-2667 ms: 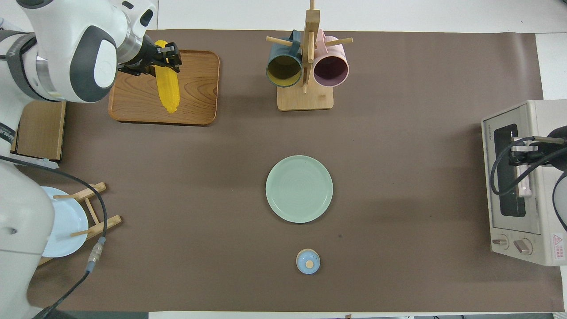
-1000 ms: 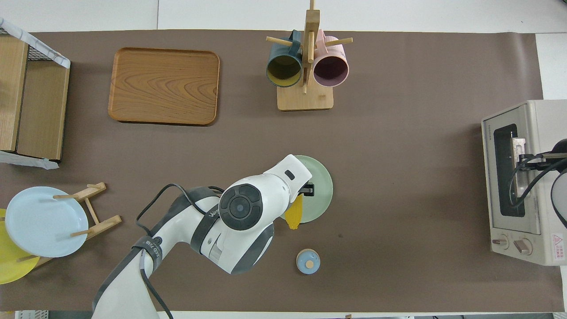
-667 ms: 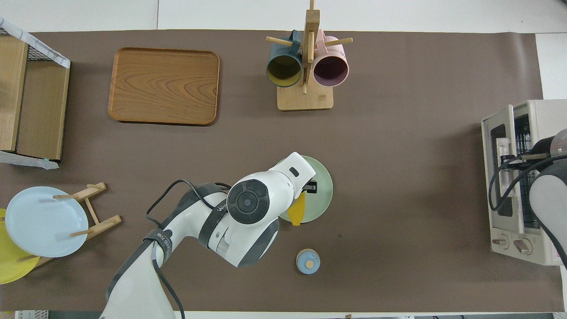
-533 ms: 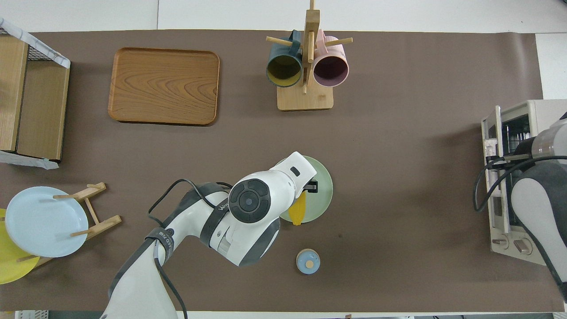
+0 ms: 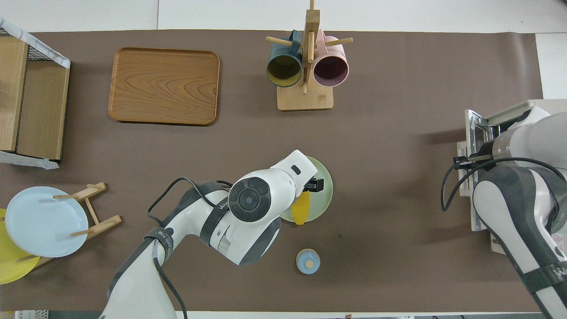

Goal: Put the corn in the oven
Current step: 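Lower the corn onto the plate while the right gripper opens the oven, then withdraw the left gripper while the right gripper leaves the open oven door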

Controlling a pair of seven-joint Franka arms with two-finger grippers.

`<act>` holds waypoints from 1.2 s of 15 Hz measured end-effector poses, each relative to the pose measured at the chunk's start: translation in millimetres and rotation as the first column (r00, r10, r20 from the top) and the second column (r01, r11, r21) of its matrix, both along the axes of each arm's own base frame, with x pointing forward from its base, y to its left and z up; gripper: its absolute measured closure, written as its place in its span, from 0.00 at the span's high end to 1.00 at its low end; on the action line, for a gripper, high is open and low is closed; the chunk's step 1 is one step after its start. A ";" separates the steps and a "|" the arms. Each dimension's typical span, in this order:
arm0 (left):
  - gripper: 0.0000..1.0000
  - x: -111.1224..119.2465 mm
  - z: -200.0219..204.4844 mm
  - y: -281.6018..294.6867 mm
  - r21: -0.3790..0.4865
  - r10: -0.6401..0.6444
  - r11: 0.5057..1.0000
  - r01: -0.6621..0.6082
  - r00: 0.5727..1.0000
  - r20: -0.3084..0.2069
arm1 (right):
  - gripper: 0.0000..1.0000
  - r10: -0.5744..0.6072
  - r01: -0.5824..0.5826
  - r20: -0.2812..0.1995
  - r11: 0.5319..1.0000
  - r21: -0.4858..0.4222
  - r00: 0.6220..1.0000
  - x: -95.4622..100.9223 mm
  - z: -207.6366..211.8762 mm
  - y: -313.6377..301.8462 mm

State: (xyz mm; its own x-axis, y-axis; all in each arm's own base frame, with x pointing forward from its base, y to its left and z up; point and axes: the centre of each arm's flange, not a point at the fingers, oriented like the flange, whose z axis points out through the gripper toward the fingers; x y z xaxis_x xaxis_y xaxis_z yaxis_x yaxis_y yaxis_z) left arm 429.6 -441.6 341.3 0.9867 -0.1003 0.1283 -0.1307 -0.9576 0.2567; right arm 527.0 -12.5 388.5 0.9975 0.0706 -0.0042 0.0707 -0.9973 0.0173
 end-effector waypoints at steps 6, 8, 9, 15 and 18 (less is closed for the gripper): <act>1.00 52.9 96.9 100.0 0.061 0.142 0.989 -0.136 0.984 -0.107 | 0.01 -0.021 0.021 0.040 1.000 0.001 0.999 5.7 -53.5 20.4; 1.00 80.8 133.6 150.0 0.075 0.206 0.977 -0.198 0.969 -0.136 | 0.01 -0.032 0.032 0.048 0.999 0.003 0.998 4.9 -73.6 22.9; 1.00 92.2 149.3 171.5 0.079 0.230 0.972 -0.221 0.962 -0.145 | 0.01 -0.031 0.031 0.050 1.000 0.003 0.998 5.9 -82.2 23.8; 1.00 120.8 182.8 254.1 0.153 0.315 0.942 -0.298 0.944 -0.101 | 0.01 -0.056 0.055 0.076 0.998 0.010 0.996 9.9 -83.8 70.3; 1.00 110.1 195.3 265.3 0.206 0.295 0.941 -0.268 0.949 -0.114 | 0.01 -0.019 0.017 0.102 1.000 0.014 0.995 19.2 -66.4 97.7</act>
